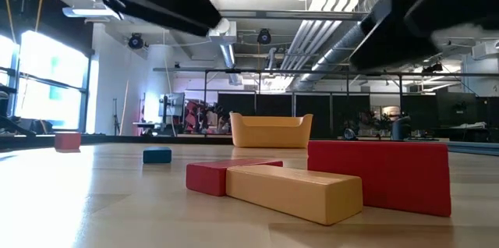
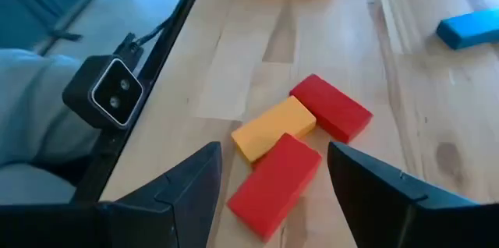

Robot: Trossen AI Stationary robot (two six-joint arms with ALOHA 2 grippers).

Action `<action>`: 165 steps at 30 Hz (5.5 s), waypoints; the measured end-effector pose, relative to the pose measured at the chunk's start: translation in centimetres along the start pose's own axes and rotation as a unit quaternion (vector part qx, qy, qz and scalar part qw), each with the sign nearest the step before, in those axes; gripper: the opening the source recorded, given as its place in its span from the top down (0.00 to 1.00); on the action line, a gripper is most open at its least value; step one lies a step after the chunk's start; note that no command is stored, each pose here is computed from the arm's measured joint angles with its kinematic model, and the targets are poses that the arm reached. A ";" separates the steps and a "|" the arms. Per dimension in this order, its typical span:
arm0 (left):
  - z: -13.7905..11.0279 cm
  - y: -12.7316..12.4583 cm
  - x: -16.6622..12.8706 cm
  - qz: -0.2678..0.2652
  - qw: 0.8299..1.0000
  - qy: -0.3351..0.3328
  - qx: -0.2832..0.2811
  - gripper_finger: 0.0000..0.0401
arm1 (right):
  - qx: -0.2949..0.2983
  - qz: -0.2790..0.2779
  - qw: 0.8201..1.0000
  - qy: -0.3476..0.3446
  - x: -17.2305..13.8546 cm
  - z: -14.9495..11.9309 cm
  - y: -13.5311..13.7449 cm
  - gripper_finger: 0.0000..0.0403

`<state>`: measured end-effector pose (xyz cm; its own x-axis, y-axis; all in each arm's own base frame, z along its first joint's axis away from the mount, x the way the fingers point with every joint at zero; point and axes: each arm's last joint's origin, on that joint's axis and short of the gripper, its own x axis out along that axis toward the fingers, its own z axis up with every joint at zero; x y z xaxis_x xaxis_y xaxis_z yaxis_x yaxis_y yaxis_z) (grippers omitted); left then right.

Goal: Sort blocks by size
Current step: Put the large red rectangle block into the green bin, then put the small red rectangle block into the yellow bin

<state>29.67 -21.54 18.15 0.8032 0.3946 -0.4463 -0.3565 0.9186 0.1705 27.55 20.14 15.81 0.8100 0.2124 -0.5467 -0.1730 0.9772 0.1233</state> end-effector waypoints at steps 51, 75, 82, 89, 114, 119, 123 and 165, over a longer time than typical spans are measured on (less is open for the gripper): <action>1.3 -3.6 1.3 -0.115 0.980 -0.105 -0.125 0.53 | 0.093 -0.207 0.974 0.006 4.5 -5.0 5.0 0.43; 1.2 -3.7 1.2 -0.116 0.981 -0.105 -0.115 0.53 | 0.040 -0.231 0.972 0.019 3.3 -4.8 5.2 0.68; 1.2 -3.7 1.1 -0.117 0.981 -0.105 -0.115 0.53 | -0.005 -0.233 0.972 0.020 -4.8 0.2 9.3 0.68; 1.2 -3.7 1.1 -0.117 0.981 -0.105 -0.114 0.53 | 0.092 -0.185 0.946 0.251 -13.9 2.4 13.0 0.68; 1.2 -3.7 1.1 -0.116 0.982 -0.105 -0.108 0.53 | 0.254 -0.395 0.810 0.351 -13.1 -5.3 8.7 0.68; 1.2 -3.7 1.1 -0.116 0.982 -0.105 -0.109 0.53 | 0.242 -0.372 0.808 0.388 -11.7 -5.2 7.7 0.68; 1.2 -3.7 1.1 -0.116 0.982 -0.105 -0.109 0.53 | 0.256 -0.354 0.774 0.459 -11.6 -5.2 7.6 0.68; 1.2 -3.7 1.2 -0.116 0.982 -0.105 -0.110 0.53 | 0.259 -0.346 0.874 0.222 -15.3 -5.7 7.7 0.49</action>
<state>32.49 -24.43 18.06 0.9473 0.1933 -0.2553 -0.2292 0.9661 -0.1187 10.59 24.45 20.43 0.3021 -0.3357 -0.8922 0.6431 0.7627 -0.0692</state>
